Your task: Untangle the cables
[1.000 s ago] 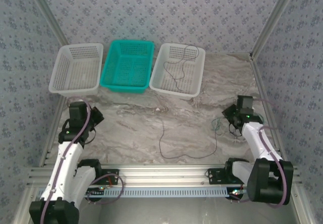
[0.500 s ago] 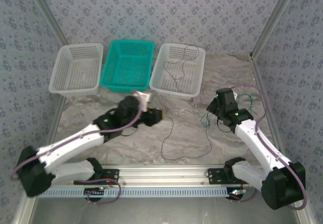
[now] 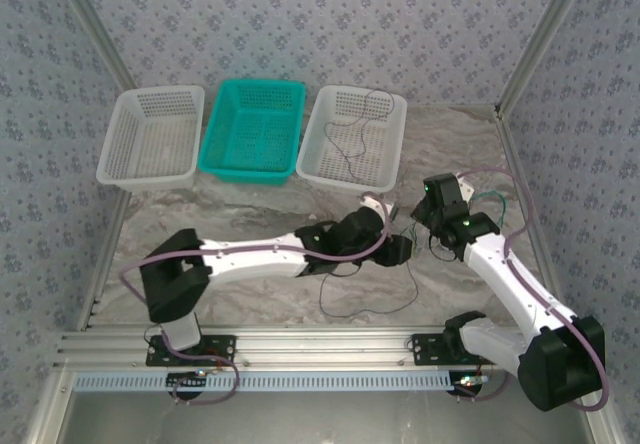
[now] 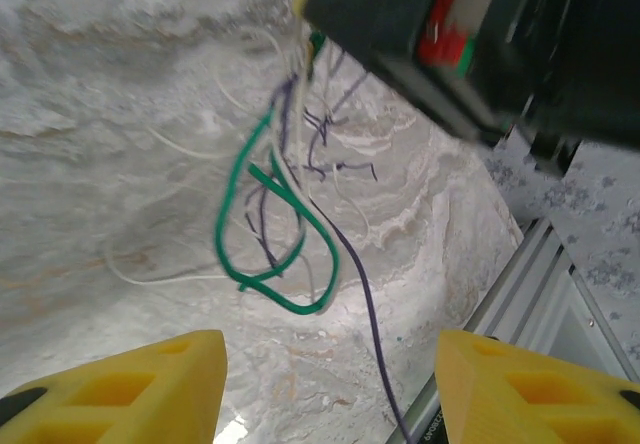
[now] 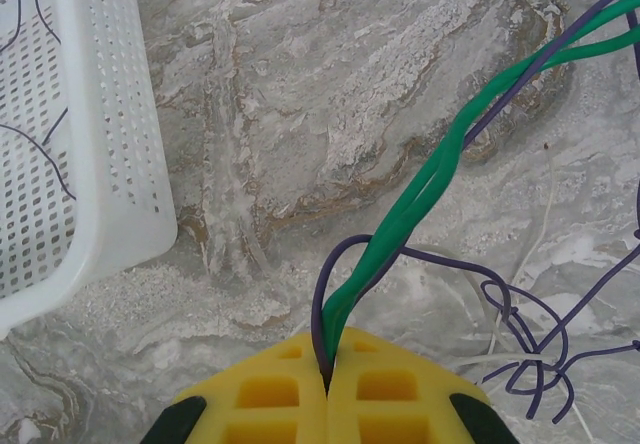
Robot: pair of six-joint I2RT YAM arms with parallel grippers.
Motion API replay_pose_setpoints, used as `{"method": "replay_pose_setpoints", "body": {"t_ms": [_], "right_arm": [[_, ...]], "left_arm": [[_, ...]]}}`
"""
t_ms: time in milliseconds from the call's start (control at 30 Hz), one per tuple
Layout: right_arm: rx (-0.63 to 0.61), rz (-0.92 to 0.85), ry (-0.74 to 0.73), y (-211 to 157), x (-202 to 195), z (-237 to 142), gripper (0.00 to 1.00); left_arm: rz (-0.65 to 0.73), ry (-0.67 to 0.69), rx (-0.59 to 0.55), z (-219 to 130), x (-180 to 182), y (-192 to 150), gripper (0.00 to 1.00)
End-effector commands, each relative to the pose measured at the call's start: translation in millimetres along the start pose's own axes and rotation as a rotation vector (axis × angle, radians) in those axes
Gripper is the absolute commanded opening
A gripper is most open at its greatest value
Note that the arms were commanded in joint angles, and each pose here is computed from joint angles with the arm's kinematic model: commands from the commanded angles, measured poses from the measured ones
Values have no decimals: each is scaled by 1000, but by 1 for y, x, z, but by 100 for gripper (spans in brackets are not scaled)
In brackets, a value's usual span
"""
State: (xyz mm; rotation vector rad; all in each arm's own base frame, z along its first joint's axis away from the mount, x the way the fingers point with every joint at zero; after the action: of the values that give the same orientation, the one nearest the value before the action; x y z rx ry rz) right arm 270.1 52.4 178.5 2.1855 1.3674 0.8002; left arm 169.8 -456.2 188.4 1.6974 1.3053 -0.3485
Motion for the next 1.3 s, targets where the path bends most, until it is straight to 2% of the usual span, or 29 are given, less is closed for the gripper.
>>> {"method": "replay_pose_setpoints", "body": {"t_ms": [0,67,100,167,233,267,333,433,533,667,800,933,1033,1167,1267], "right_arm": [[-9,29,-15,7,1,-5,0],[-7,36,-9,6,1,-5,0],[-5,43,-8,6,0,-5,0],[-2,54,-6,6,0,-5,0],[2,67,-2,6,-1,-4,0],[8,74,-5,6,-2,-4,0],[20,101,-16,4,-9,-1,0],[53,184,-66,1,-33,9,0],[92,308,-115,-5,-68,20,0],[137,457,-117,-18,-104,36,0],[178,513,-149,-29,-119,42,0],[190,528,-140,-34,-120,46,0],[203,483,-32,-33,-100,52,0],[201,368,0,-31,-75,46,0],[177,321,-2,-29,-64,40,0]], "left_arm": [[-24,-81,-5,8,-28,-2,59],[-40,-53,-4,15,-20,-6,56],[-44,-32,-8,17,-16,-7,49],[-40,4,-15,19,-8,-7,33],[-26,5,-11,19,-7,-7,8],[-17,-1,-3,19,-7,-6,0],[-18,3,-1,15,-3,-2,0],[-53,-9,-58,-8,11,14,0],[-39,1,-134,-49,24,35,0],[20,139,-260,-114,48,60,0],[-72,203,-395,-174,85,82,0],[-106,208,-484,-211,101,91,0],[-68,154,-459,-208,93,91,0],[7,-17,-297,-166,68,76,1],[59,-78,-188,-127,38,60,25]]}}
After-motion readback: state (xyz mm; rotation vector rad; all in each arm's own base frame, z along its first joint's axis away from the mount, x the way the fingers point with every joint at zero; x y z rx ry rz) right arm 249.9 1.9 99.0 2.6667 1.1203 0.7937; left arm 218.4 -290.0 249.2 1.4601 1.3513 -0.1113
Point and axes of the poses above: each hand's point on the last joint's axis, 136 mm out from that joint toward the fingers, its own z axis out along the fingers, its own x axis along the line the jaws close on, y = z × x, the point moved 4 cm from there along -z, back along the fingers, and after that the axes turned 9 degrees about -z, right-handed, at the moved point
